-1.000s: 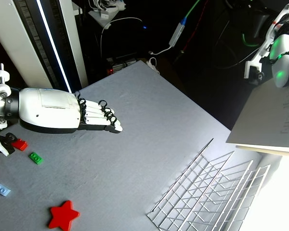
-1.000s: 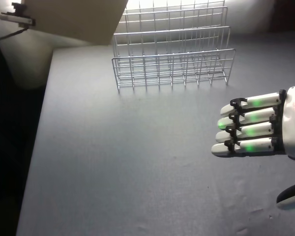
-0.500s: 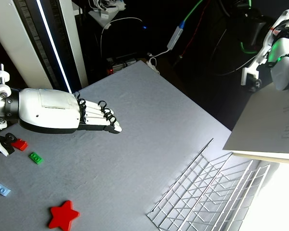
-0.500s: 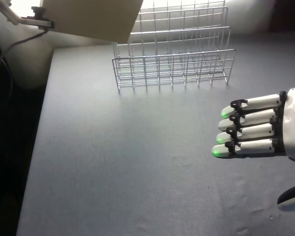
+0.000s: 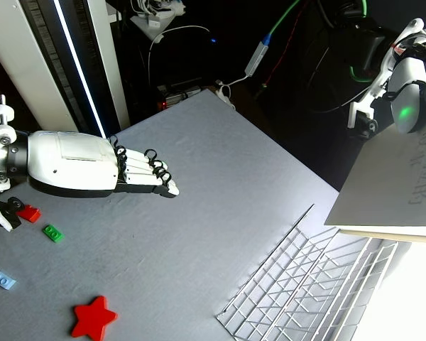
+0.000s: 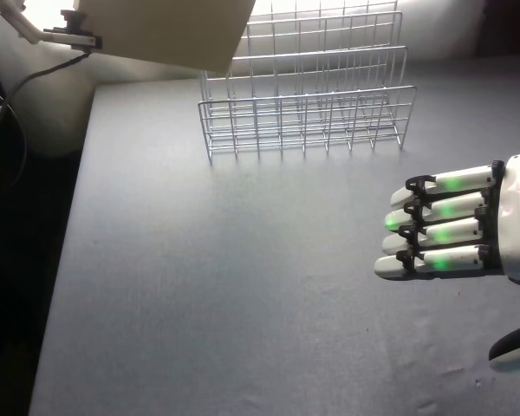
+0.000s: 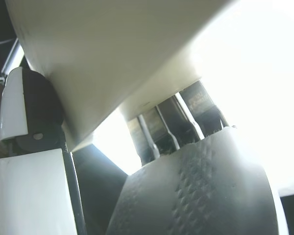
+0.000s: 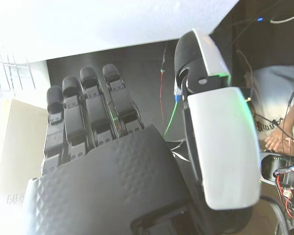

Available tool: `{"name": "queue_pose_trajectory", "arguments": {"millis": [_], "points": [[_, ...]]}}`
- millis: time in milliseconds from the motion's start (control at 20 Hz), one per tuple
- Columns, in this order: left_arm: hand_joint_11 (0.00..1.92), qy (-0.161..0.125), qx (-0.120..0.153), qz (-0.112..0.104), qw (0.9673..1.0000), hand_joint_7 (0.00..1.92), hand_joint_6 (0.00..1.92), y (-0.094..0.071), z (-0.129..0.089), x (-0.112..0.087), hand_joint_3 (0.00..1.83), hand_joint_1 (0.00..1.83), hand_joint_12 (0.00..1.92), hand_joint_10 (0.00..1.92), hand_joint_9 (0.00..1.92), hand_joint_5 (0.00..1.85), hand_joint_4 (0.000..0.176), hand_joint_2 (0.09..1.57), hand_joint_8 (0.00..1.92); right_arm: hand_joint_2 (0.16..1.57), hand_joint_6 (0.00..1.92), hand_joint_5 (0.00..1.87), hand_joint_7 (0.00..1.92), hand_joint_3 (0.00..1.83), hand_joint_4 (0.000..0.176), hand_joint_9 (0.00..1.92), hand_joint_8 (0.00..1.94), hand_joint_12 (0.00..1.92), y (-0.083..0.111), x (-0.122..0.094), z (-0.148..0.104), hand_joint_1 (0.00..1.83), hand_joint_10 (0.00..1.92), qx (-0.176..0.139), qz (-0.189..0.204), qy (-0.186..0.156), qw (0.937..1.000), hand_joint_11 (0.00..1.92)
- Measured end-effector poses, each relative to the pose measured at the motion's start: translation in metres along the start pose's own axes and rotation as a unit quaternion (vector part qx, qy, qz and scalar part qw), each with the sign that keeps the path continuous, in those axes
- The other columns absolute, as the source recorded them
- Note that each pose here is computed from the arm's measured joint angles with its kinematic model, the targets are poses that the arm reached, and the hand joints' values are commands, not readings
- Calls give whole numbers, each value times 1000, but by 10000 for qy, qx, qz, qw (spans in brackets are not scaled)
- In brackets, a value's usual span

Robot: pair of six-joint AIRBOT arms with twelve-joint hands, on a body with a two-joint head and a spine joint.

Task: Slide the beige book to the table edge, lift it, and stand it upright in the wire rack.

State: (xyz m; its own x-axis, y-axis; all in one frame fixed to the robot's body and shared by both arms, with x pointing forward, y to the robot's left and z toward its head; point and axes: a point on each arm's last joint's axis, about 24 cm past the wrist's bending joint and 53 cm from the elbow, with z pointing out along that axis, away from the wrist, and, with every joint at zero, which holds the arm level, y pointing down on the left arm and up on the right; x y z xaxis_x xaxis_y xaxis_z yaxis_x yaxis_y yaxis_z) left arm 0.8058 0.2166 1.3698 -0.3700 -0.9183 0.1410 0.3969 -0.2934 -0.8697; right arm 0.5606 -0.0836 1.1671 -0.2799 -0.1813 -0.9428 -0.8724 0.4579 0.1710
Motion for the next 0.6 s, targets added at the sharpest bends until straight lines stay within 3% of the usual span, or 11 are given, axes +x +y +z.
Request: {"name": "queue_pose_trajectory", "arguments": {"millis": [200,400,600], "points": [[868,9,-4,1,10000,903,951,1,-1,1,0,1240,1735,1585,926,905,0,1162,1388,1172,4,136,199,0,0,158,6,359,0,0,0,143,3,0,-9,3,10000,0],[852,19,-17,15,10000,882,1058,2,-1,2,5,1228,1762,1612,924,833,0,1183,1426,1169,3,135,209,0,0,173,3,360,0,0,0,177,5,0,-14,4,10000,0],[860,94,-92,5,9999,874,1047,9,-4,10,5,1228,1763,1615,915,839,0,1184,1441,1175,3,119,187,2,0,156,3,312,0,0,0,165,5,-1,-18,2,10000,0]]}}
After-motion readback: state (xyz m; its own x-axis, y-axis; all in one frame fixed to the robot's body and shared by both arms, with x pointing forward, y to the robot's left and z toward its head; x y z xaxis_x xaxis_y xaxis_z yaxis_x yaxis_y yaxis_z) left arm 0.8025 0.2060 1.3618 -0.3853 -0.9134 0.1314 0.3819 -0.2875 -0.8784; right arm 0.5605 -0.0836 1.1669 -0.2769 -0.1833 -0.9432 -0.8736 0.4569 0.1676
